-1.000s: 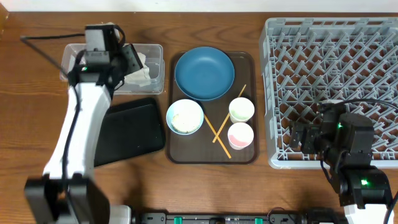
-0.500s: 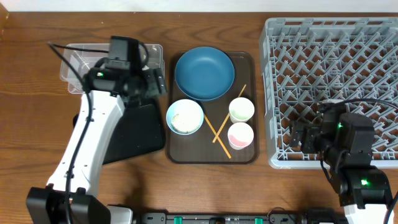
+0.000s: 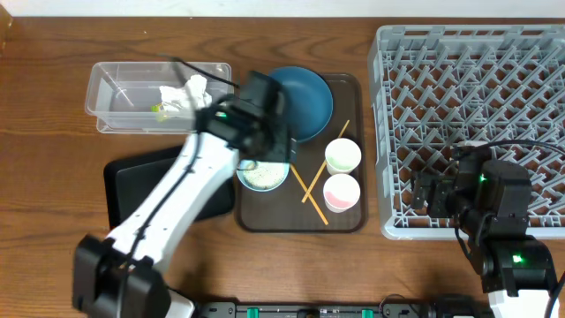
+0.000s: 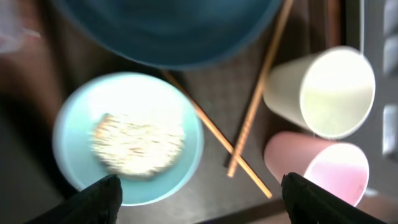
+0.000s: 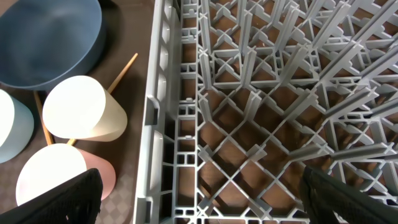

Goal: Sort waste into correct bins and load items into the dishwasher rack
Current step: 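Reach the left gripper to the light-blue rice bowl and grasp its rim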

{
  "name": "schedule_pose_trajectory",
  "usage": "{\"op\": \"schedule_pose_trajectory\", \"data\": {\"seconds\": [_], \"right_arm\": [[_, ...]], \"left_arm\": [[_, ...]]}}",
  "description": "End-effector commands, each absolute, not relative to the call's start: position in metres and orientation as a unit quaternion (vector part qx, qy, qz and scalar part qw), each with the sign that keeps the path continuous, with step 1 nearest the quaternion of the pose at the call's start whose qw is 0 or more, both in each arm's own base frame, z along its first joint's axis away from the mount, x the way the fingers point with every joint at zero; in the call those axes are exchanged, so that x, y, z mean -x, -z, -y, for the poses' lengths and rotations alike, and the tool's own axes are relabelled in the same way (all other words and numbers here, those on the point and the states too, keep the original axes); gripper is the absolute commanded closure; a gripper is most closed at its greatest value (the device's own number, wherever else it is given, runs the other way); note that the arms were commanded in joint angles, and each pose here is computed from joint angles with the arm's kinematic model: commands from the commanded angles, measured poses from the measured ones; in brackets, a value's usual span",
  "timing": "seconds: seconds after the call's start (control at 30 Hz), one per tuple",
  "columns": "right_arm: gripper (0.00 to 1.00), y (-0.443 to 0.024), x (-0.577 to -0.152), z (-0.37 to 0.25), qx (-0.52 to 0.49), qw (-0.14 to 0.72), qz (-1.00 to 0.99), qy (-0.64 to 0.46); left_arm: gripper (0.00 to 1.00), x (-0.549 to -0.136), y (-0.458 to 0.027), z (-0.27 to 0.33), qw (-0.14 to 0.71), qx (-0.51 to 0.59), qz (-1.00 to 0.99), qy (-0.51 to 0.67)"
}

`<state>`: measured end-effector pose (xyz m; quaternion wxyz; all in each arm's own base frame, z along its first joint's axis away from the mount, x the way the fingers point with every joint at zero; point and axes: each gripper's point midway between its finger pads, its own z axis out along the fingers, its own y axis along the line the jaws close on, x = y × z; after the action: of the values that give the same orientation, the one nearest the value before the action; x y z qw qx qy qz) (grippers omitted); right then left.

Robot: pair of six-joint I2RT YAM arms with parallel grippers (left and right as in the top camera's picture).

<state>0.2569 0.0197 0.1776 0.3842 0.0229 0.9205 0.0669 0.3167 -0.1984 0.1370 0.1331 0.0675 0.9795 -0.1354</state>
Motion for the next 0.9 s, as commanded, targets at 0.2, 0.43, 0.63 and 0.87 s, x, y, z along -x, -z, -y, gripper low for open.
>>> {"op": "schedule_pose_trajectory", "data": {"seconds": [0.2, 0.43, 0.63, 0.87], "right_arm": [[0.01, -0.186, -0.258, -0.023, -0.022, 0.391, -0.917, -0.072], [0.01, -0.186, -0.257, -0.023, -0.022, 0.39, -0.918, -0.072], [0.01, -0.186, -0.257, -0.023, -0.022, 0.389, -0.918, -0.072], [0.01, -0.186, -0.257, -0.023, -0.022, 0.389, -0.918, -0.072]], "left_arm": [[0.22, -0.317, -0.085, 0.209, 0.097, -0.092, -0.989, 0.07], [0.31, -0.328, -0.058, 0.217, 0.094, -0.095, -0.989, 0.062], [0.41, -0.324, -0.029, 0.222, 0.068, -0.103, -0.991, 0.049], [0.66, -0.322, -0.018, 0.221, 0.055, -0.103, -0.992, 0.042]]}}
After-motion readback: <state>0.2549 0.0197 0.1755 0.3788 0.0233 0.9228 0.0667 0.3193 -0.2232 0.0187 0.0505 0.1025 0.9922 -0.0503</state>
